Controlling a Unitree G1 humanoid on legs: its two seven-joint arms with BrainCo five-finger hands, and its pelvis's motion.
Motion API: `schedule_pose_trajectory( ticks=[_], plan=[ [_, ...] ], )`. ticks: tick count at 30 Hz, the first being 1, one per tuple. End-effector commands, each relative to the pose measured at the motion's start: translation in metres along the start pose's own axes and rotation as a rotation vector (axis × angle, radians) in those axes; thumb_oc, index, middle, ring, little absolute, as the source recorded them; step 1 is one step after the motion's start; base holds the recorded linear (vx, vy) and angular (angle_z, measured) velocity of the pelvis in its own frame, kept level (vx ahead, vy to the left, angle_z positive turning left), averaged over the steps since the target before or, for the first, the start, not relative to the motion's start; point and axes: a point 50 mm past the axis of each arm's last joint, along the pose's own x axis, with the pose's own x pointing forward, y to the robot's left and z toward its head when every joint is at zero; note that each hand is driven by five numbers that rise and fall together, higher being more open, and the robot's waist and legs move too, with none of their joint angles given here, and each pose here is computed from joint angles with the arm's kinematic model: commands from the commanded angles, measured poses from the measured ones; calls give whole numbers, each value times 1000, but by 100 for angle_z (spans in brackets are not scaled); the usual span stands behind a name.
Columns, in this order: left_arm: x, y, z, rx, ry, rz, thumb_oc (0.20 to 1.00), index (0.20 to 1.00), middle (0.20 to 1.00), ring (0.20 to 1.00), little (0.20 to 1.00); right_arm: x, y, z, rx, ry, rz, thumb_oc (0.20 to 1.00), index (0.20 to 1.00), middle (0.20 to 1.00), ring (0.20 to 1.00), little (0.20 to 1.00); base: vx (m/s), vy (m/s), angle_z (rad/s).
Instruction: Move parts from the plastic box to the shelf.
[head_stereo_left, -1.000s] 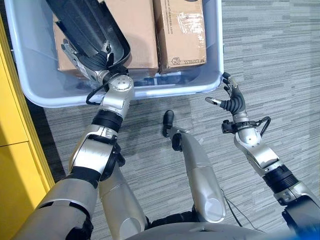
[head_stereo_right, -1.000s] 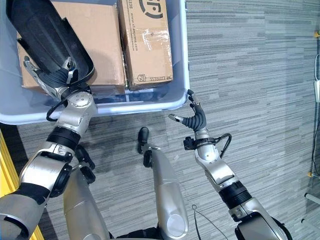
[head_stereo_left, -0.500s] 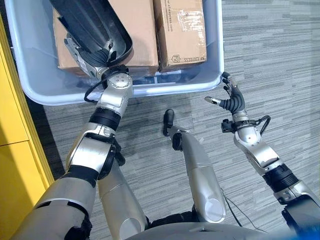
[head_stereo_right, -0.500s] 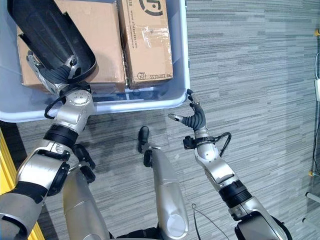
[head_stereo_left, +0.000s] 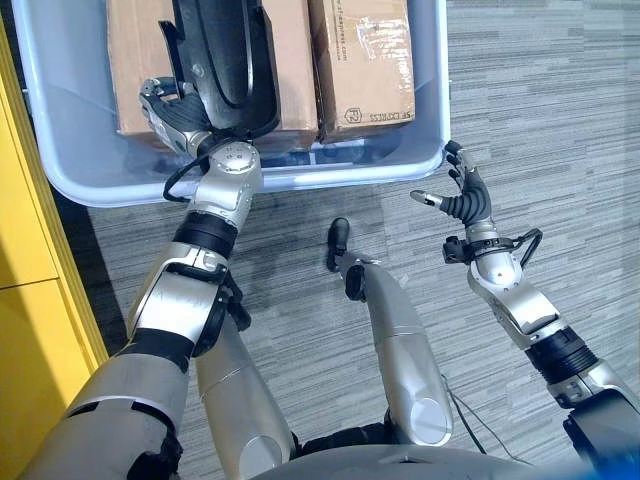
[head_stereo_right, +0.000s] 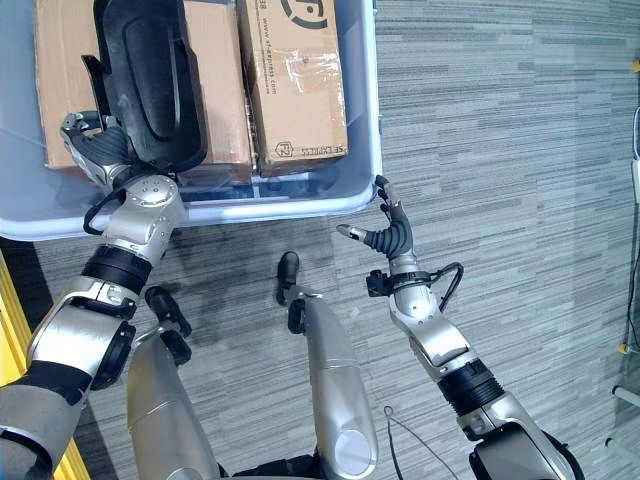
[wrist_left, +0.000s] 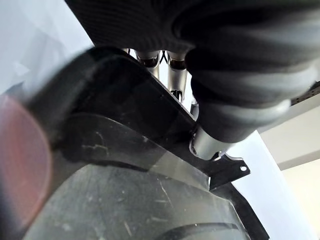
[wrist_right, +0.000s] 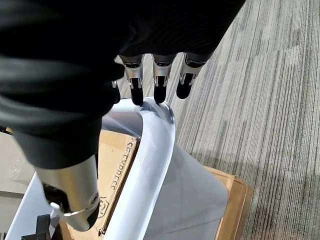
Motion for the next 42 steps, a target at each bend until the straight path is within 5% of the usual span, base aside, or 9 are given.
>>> schedule_pose_trajectory(
  ticks=[1,16,20,32,42],
  plan=[
    [-26,-10,-41,28,222,-103,200,200,200,200,200,7,2,30,93,-126,-34,1000,1000,1000,1000,1000,1,-46,0],
    [-27,-11,-21,3,-5,-111,200,200,200,200,200,1,8,26,131,-121,1,1000,1000,1000,1000,1000,-2,-8,0],
    [-21,6,-2,-116,-219,-41,200,200,200,200,200,-6,5,18,122,-108,34,1000,1000,1000,1000,1000,-32,67,-4],
    [11,49,57,-363,-462,163,200,200,200,200,200,-16,-6,6,18,-105,50,1000,1000,1000,1000,1000,3,102,-4],
    [12,63,43,-431,-344,-24,200,200,200,200,200,-35,2,-10,9,-39,167,1000,1000,1000,1000,1000,36,112,4]
  ],
)
